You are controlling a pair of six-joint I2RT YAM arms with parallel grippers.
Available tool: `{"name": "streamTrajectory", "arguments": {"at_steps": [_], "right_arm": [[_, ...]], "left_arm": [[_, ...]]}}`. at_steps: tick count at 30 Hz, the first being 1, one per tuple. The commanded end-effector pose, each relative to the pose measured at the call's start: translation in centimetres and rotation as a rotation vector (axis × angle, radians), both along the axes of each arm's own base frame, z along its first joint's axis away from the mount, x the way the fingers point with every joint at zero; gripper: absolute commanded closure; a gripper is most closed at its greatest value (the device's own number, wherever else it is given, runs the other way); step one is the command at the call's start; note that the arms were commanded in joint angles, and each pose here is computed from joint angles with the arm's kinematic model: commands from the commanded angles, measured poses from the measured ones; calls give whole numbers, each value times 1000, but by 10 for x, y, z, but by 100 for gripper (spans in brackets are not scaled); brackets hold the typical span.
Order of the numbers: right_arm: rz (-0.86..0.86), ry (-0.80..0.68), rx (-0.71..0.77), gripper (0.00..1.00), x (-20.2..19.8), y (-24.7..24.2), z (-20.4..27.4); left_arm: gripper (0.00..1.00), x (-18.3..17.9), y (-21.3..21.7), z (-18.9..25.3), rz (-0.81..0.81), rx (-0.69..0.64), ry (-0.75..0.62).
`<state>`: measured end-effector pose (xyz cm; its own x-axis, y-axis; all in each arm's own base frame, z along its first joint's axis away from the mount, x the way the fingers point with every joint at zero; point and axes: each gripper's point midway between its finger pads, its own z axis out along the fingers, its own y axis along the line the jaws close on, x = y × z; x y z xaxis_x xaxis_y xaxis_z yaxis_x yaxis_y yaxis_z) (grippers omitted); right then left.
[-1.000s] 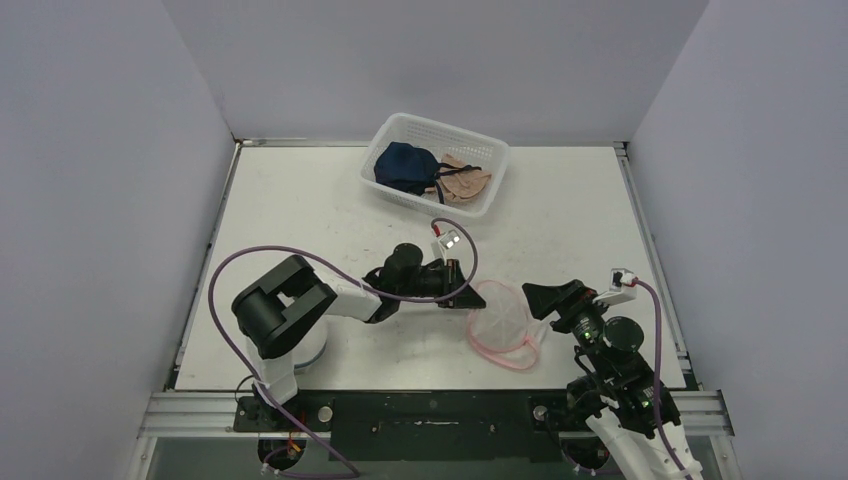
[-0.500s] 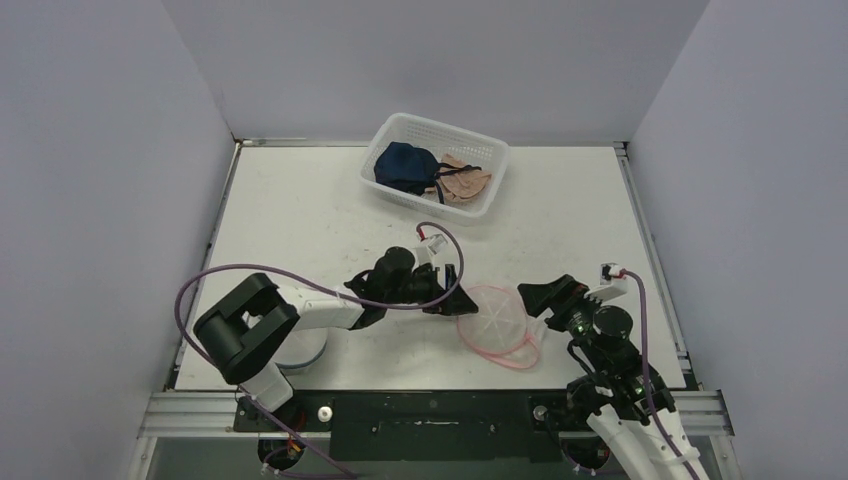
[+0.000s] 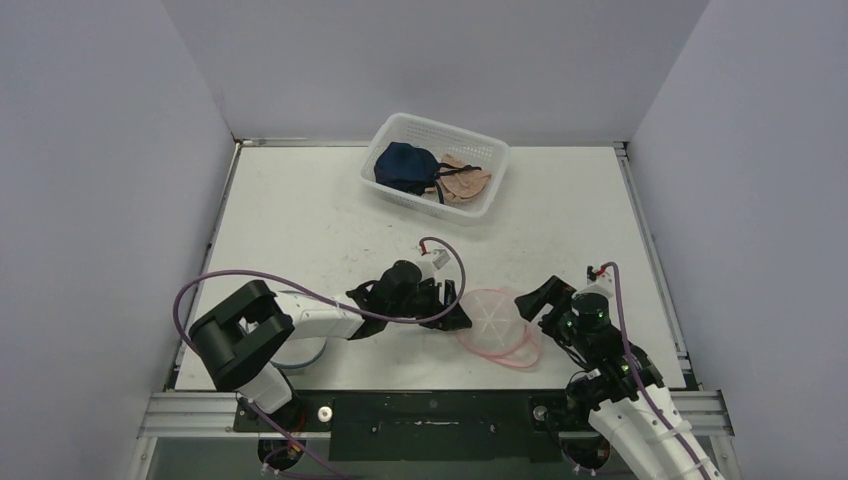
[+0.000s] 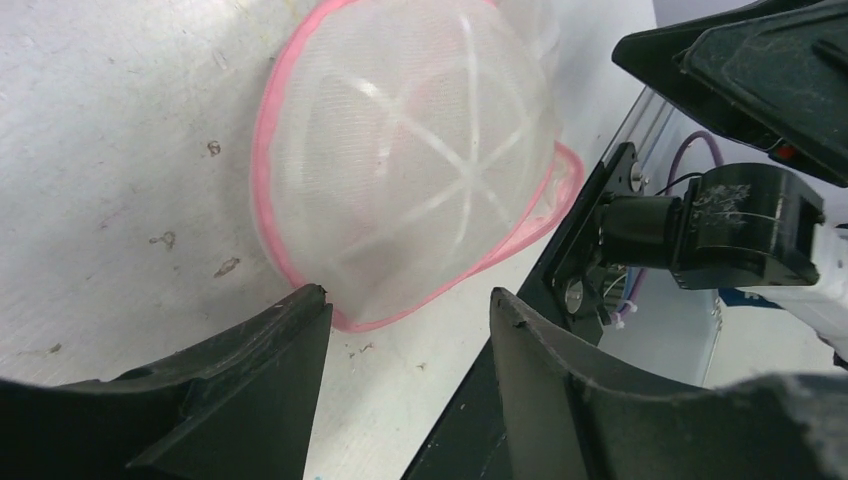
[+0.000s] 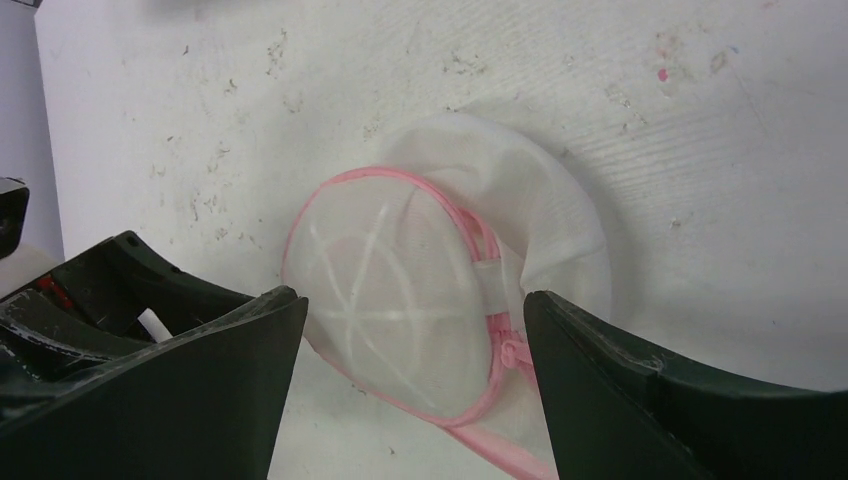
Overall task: Unzip the laundry bag and remove the bra
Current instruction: Close the laundry bag at the center of the board.
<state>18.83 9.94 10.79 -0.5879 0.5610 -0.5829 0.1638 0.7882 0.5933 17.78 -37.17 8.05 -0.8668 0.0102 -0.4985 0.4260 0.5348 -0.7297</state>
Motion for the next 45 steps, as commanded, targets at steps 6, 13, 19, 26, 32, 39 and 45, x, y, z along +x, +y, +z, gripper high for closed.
{"name": "streamTrajectory", "arguments": {"at_steps": [6,13,19,26,32,39,45], "right_arm": [[-87,113,33,16,-13,-8,-32],[-17,148,161,28,-16,18,-50],[-21,115,302,38,-9,34,-44],[-64,54,340,55,-2,31,-36],[-67,40,273,36,-2,23,-33],[-27,0,71,25,4,7,-9],[91,20,-18,32,9,19,-4]], "left_arm": [[46,-1,-11,6,-9,-28,-58],[60,-24,-29,8,-76,-87,-39],[68,-36,-40,17,-108,-142,-35],[74,-43,-43,21,-119,-155,-33],[51,-31,-11,27,26,-106,-68],[26,-17,52,20,283,7,-50],[22,-15,78,18,395,-12,-24]]}}
